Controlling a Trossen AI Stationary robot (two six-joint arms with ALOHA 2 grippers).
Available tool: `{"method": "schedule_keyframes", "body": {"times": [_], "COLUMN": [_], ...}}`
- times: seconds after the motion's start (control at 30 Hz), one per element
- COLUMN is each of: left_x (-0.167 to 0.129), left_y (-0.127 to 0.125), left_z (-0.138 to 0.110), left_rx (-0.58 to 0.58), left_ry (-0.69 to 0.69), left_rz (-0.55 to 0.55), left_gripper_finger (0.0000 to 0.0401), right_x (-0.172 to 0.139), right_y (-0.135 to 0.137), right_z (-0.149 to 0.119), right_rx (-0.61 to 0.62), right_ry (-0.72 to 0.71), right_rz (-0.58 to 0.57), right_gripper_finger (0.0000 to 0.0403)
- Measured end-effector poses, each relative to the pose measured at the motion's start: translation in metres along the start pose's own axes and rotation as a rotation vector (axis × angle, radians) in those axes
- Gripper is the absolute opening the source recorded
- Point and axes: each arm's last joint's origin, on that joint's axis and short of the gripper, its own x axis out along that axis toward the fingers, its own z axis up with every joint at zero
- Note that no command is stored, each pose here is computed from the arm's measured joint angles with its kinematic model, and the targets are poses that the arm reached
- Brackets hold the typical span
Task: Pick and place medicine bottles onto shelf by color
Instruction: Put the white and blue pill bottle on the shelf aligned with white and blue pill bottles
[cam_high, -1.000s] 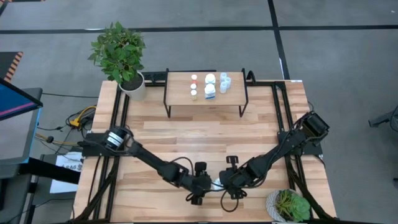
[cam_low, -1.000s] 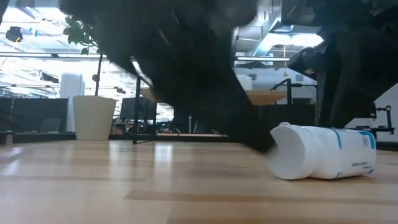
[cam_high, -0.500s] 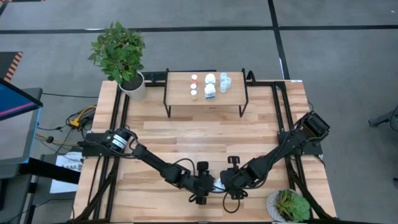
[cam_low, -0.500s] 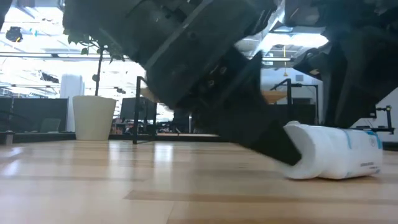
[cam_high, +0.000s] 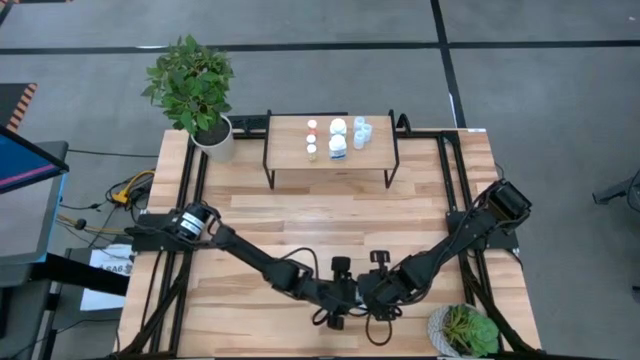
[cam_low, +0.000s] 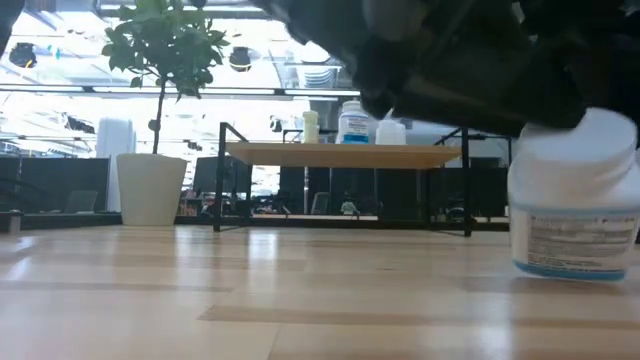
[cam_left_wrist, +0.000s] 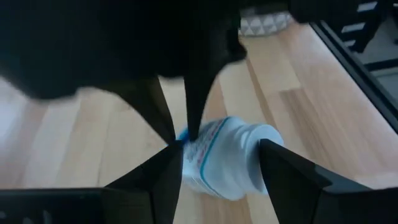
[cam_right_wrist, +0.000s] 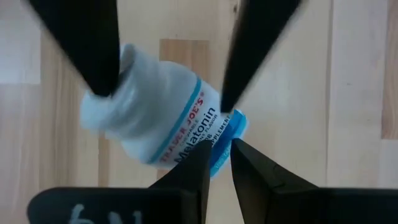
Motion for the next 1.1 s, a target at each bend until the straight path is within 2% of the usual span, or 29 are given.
{"method": "schedule_keyframes", "body": {"times": [0.13, 0.27, 0.63, 0.83, 1.0, 1.1], "left_x": [0.001, 0.007, 0.002, -0.023, -0.060, -0.082], "left_y": [0.008, 0.022, 0.026, 0.030, 0.017, 0.001], "left_z": [0.011, 0.008, 0.023, 0.023, 0.014, 0.012], "left_rx": [0.013, 0.045, 0.057, 0.080, 0.058, 0.052], "left_ry": [-0.029, 0.006, 0.058, 0.275, 0.512, 0.592], "left_rz": [0.026, 0.077, 0.054, 0.084, 0.026, -0.035], "left_gripper_finger": [0.0192, 0.0192, 0.0192, 0.0192, 0.0192, 0.0192], "right_x": [0.002, 0.001, 0.000, -0.001, -0.010, -0.015], "right_y": [0.002, 0.003, 0.000, 0.005, 0.018, 0.031], "right_z": [0.001, 0.001, -0.003, -0.005, -0.004, 0.000], "right_rx": [0.005, 0.001, 0.007, 0.016, -0.005, -0.011], "right_ry": [-0.007, -0.001, 0.033, 0.029, -0.002, -0.067], "right_rz": [0.022, 0.041, -0.001, 0.001, 0.033, 0.090], "right_gripper_finger": [0.0090, 0.0090, 0.0090, 0.0090, 0.0090, 0.0090]}}
